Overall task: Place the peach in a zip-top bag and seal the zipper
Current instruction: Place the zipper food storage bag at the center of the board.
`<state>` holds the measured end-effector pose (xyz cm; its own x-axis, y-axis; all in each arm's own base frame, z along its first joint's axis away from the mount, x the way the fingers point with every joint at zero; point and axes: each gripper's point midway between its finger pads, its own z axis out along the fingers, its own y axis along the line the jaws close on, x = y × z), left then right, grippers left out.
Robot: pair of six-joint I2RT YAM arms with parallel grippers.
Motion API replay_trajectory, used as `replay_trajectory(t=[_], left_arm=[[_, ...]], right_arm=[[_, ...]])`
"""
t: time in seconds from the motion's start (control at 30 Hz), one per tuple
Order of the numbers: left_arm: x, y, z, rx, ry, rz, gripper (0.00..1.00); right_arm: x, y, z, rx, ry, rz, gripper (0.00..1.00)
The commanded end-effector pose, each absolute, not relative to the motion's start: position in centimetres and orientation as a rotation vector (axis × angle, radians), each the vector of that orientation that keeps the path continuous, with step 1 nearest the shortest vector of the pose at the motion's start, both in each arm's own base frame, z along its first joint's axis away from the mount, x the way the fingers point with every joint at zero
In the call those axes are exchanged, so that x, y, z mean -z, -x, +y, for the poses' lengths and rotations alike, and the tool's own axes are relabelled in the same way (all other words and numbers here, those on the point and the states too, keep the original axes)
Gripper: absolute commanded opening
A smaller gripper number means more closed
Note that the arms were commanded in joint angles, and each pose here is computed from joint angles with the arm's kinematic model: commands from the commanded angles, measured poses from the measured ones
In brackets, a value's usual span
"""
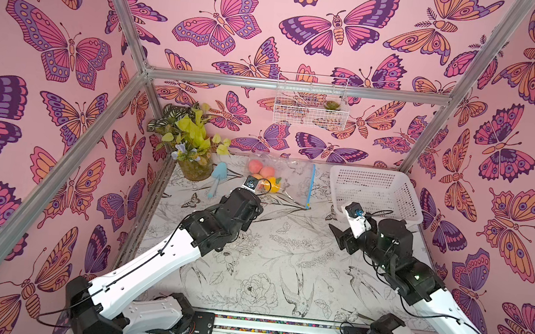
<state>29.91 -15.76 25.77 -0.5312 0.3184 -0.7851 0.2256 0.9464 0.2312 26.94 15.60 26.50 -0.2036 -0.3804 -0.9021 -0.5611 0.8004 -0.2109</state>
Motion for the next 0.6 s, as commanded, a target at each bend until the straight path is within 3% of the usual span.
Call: replay_trajectory(t=[0.0, 0.3, 0.57], left_arm=[[-24.2, -30.1, -18.9, 0.114, -0.282, 2.19, 0.0], [-20.5, -30.1, -23.0, 0.365, -0.128, 2.215, 0.0], [-17.0, -30.6, -26.1, 0.382, -0.094, 2.254, 0.0]], right_arm=[[-26.3, -27.1, 15.4, -0.185, 0.696, 1.836, 0.78], [-25.9, -27.3, 15.0, -0.166, 0.668, 1.854, 0.78], [-25.7, -27.3, 14.7, -0.154, 0.659, 1.865, 0.78]])
